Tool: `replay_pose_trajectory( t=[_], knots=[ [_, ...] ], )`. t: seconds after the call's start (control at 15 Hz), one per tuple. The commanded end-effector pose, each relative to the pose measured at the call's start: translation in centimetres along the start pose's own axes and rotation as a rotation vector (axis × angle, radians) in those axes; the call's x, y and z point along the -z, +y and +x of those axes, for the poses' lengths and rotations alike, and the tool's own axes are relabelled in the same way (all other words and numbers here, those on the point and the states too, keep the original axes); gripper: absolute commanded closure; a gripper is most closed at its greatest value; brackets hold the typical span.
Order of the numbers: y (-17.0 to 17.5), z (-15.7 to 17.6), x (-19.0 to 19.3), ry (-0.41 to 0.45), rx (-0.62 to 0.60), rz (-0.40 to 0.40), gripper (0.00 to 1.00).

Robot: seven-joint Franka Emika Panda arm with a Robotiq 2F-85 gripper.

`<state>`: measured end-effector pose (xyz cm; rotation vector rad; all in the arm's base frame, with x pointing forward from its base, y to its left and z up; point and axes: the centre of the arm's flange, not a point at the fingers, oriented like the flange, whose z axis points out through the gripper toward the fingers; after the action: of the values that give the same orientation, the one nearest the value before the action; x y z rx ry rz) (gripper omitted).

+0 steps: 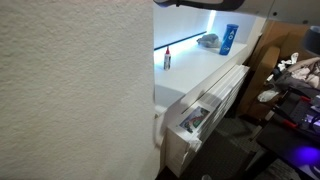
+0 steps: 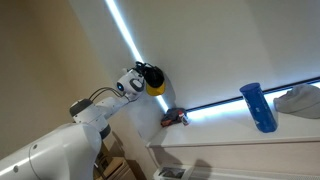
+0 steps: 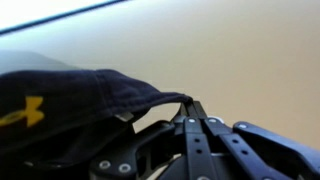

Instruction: Move the black cap to the left

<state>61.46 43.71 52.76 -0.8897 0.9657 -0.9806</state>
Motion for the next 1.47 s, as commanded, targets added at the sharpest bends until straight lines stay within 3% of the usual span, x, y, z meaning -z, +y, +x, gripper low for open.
replay_pose_trajectory(
  t=[0.0, 0.27, 0.6, 0.8, 1.13, 1.33, 1.4],
  knots=[
    [-1.5, -2.5, 4.5, -0.05, -0.151, -0.121, 1.0],
    [-0.9, -1.8, 4.2, 0.019, -0.182, -0.269, 1.0],
    [-0.7, 0.6, 3.0, 0.193, 0.031, -0.408, 1.0],
    [-4.6, 0.5, 3.4, 0.271, 0.165, -0.47, 1.0],
    [-13.0, -2.6, 4.0, 0.412, 0.413, -0.599, 1.0],
    [-17.6, -4.3, 4.0, 0.393, 0.436, -0.749, 1.0],
    [-19.6, -4.9, 3.7, 0.367, 0.389, -0.768, 0.74]
  ],
)
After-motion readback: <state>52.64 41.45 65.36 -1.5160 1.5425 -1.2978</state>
